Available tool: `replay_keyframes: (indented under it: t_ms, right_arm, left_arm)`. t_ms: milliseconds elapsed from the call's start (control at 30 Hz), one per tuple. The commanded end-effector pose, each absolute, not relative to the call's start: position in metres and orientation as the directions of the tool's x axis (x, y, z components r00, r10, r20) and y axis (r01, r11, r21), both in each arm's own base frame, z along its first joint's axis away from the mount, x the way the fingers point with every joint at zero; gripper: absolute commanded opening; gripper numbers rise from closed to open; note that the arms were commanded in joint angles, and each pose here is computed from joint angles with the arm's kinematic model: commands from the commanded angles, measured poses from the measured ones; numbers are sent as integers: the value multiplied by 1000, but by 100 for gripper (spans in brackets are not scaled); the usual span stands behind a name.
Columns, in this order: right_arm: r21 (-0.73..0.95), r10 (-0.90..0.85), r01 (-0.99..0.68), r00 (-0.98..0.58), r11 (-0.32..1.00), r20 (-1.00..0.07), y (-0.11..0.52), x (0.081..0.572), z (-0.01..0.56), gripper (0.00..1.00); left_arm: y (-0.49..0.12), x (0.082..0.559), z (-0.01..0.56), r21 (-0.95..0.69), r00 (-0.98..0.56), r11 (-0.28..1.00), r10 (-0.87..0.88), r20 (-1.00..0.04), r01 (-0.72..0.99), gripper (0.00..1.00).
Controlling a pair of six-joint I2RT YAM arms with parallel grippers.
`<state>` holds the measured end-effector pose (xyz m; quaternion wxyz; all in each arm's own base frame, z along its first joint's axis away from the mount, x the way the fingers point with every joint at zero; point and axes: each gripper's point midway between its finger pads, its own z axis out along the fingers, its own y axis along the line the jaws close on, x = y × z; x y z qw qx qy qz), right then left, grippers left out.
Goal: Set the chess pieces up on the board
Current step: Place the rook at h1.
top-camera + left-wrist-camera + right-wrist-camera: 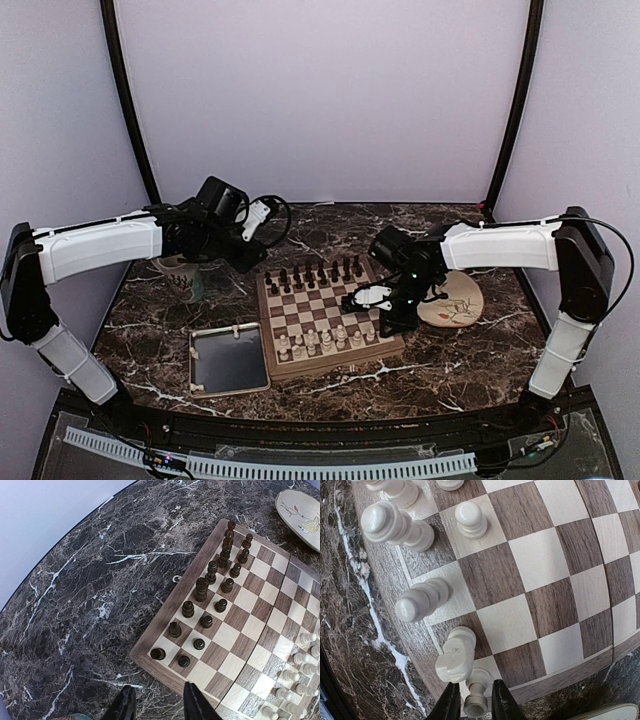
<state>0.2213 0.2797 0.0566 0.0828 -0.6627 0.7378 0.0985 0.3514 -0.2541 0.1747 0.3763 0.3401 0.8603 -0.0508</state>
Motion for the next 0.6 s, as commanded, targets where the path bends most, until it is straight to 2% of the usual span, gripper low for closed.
replay_keyframes:
  t_ms: [0,233,400,567]
  right_arm:
    - [20,-960,-994,-105,103,-259,283,222,59,25]
    - [32,-951,-996,-92,87,-294,284,216,79,29]
    - [48,-921,-997,-71,57,-384,282,208,107,33]
    - [84,-843,-990,-144,117,-518,273,222,129,33]
  left_arm:
    - [-255,350,179,165,-481,756,552,-681,634,35]
    - [-250,353,176,180,-497,773,548,-673,608,35]
    - [-233,354,176,173,-616,848,489,-618,501,35]
    - [-213,332,181,100,-715,910,381,-587,403,35]
